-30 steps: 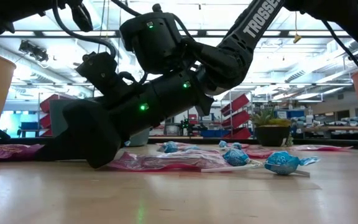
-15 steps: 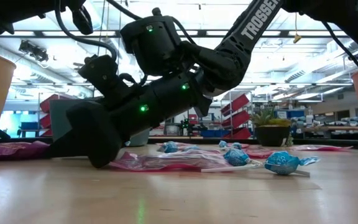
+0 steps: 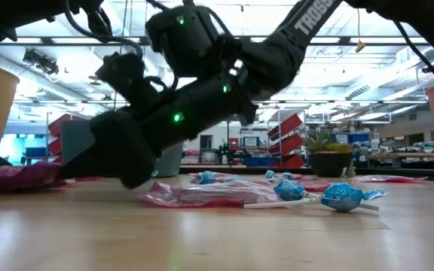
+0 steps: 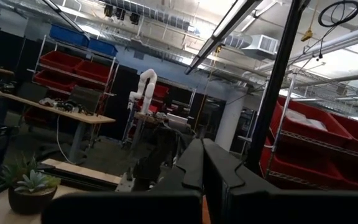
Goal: Sort candy
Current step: Put the purple candy into the orange bin
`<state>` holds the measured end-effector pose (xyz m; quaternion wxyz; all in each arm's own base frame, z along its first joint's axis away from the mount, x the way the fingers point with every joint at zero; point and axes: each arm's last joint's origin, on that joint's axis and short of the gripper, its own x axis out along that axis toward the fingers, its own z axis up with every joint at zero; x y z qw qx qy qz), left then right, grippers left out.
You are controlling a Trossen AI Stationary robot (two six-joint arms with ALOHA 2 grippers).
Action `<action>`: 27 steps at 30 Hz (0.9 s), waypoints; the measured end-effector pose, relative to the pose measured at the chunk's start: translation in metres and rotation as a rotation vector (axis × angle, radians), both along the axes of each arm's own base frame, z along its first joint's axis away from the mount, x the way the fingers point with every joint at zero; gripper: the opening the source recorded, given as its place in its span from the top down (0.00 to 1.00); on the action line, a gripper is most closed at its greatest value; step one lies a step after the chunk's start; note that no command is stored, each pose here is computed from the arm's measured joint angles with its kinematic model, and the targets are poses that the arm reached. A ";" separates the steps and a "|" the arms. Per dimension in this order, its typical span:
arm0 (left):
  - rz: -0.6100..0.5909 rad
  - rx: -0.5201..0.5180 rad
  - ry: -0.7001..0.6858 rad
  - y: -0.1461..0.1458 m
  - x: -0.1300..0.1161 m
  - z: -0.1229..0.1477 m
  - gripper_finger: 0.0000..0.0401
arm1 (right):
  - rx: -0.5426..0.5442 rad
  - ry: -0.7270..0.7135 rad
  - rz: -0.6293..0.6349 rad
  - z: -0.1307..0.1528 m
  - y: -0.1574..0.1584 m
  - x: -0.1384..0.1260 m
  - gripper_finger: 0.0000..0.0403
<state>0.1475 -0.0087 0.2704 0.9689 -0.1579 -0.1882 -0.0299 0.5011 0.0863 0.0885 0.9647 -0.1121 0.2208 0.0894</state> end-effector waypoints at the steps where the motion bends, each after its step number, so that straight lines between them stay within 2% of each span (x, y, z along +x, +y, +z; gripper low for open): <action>1: 0.000 0.000 0.000 0.000 0.000 0.000 1.00 | -0.005 0.011 -0.001 0.004 0.000 -0.001 1.00; 5: 0.005 -0.002 -0.002 0.000 0.000 0.000 1.00 | -0.032 0.076 -0.019 0.021 -0.002 -0.006 1.00; 14: 0.012 -0.003 0.000 0.000 0.000 0.000 1.00 | -0.086 0.363 -0.025 0.052 -0.011 -0.034 1.00; 18: 0.013 0.000 0.001 0.000 0.000 0.000 1.00 | -0.078 0.394 -0.031 0.057 -0.012 -0.038 0.99; 22: 0.021 0.021 0.001 0.000 0.000 0.000 1.00 | -0.076 0.390 -0.029 0.059 -0.012 -0.038 0.92; 27: 0.022 0.023 0.005 0.000 0.000 0.000 1.00 | -0.050 0.420 -0.052 0.057 -0.012 -0.040 0.77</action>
